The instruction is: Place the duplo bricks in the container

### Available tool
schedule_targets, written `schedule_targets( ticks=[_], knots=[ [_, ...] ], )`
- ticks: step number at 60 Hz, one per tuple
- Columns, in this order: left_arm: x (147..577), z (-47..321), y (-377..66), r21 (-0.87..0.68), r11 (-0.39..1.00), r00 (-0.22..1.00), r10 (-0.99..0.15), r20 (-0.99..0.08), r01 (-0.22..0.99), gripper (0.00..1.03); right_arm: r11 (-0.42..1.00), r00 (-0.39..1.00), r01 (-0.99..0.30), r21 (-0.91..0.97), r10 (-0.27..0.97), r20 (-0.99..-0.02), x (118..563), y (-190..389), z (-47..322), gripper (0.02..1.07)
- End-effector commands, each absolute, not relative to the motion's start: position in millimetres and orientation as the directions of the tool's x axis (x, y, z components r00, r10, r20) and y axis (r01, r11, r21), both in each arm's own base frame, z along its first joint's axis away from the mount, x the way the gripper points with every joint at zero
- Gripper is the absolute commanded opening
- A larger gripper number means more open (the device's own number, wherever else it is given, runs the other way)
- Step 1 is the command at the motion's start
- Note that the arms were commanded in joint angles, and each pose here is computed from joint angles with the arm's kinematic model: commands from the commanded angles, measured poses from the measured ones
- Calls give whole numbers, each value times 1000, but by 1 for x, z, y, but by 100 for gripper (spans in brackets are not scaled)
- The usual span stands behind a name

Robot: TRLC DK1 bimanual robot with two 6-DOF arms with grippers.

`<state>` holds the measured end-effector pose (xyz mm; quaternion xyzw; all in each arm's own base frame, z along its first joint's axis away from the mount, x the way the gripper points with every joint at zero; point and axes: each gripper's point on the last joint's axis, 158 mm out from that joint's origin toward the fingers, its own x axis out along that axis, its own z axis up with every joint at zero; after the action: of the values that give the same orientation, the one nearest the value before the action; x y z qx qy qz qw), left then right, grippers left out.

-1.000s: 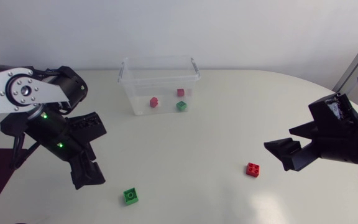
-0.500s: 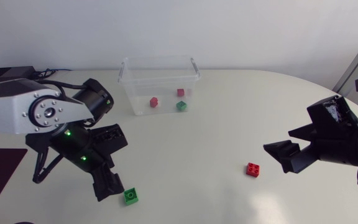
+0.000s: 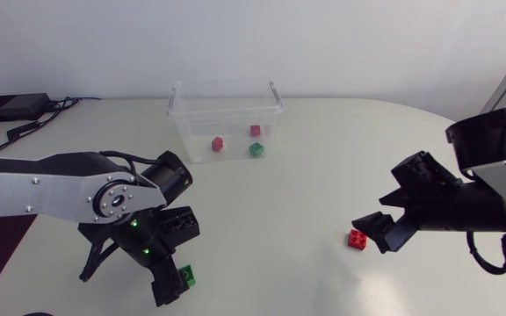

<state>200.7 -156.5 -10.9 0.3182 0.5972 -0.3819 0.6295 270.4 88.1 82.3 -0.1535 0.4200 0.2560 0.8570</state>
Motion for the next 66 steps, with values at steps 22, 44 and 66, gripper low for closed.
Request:
schedule_targets(
  ticks=[22,44,66],
  knots=[
    [195,-43,-160,-64,503,-37,-64,-997,862,73,708,363,-704,-59,288,-886,287,60,11,102],
    [198,-43,-168,-80,501,-30,-107,-994,861,34,618,257,-786,10,342,-904,279,53,-25,96],
    [238,12,-174,-11,552,119,-198,-973,834,34,595,244,-804,13,349,-905,273,54,-42,28]
  ],
)
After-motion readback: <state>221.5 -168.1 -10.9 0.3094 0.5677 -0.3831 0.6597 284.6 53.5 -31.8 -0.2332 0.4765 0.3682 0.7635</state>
